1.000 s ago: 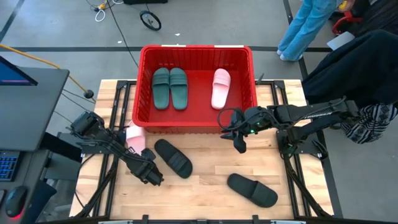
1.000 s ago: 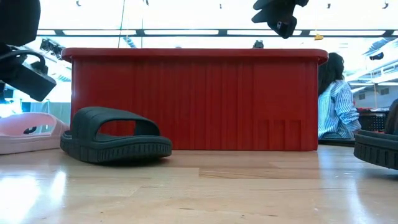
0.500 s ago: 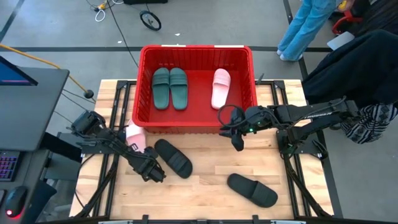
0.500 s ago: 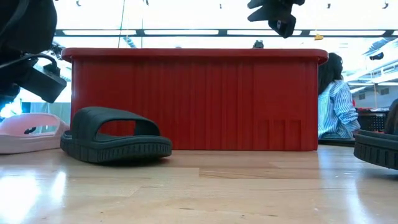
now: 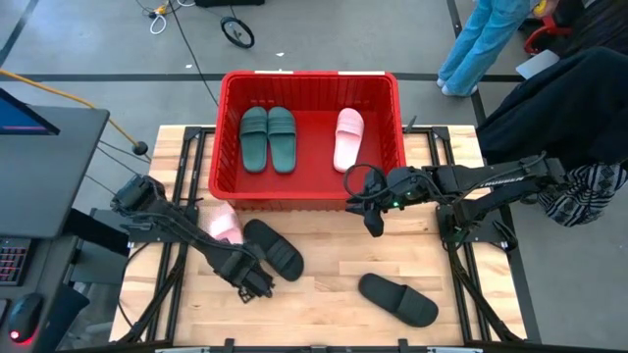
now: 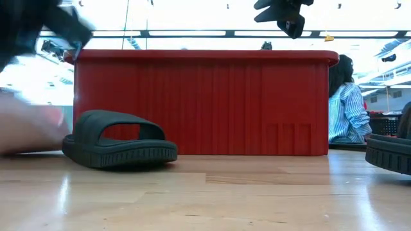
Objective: Pick and place slides into bin
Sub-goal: Put the pink slipper into the red bin
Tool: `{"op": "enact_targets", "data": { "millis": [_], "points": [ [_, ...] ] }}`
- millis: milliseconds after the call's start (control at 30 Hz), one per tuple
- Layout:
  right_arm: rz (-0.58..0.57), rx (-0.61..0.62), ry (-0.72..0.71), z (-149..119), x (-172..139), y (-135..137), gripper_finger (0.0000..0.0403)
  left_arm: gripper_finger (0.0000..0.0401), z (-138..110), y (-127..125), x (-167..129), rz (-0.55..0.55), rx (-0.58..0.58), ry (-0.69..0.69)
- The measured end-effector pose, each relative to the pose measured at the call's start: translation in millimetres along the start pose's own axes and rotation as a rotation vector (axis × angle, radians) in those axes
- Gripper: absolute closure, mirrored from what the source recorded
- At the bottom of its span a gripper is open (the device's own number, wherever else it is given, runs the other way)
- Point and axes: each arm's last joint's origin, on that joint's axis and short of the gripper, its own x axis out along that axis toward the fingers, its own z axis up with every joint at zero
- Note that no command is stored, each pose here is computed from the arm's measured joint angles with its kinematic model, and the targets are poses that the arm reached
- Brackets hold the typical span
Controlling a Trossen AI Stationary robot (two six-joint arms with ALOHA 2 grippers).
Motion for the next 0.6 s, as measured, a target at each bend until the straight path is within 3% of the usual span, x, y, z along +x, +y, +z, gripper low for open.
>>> {"op": "enact_targets", "data": {
  "millis": [233,367,500,600],
  "points": [
    [-0.001,-0.002,-0.001,0,0,0,0.0279,0.0386,-2,-32,-114,-0.317,0.030,-0.118],
    [0.000,-0.002,-0.001,0,0,0,0.0279,0.0387,-3,-32,-184,-0.498,0.069,-0.345],
    [0.007,0.006,0.003,0,0,1,0.0279,0.0387,4,-14,-234,-0.519,0.095,-0.647],
    [0.030,0.031,0.015,-3,-1,6,0.0279,0.0387,16,2,-256,-0.425,0.156,-0.849]
  ]
}}
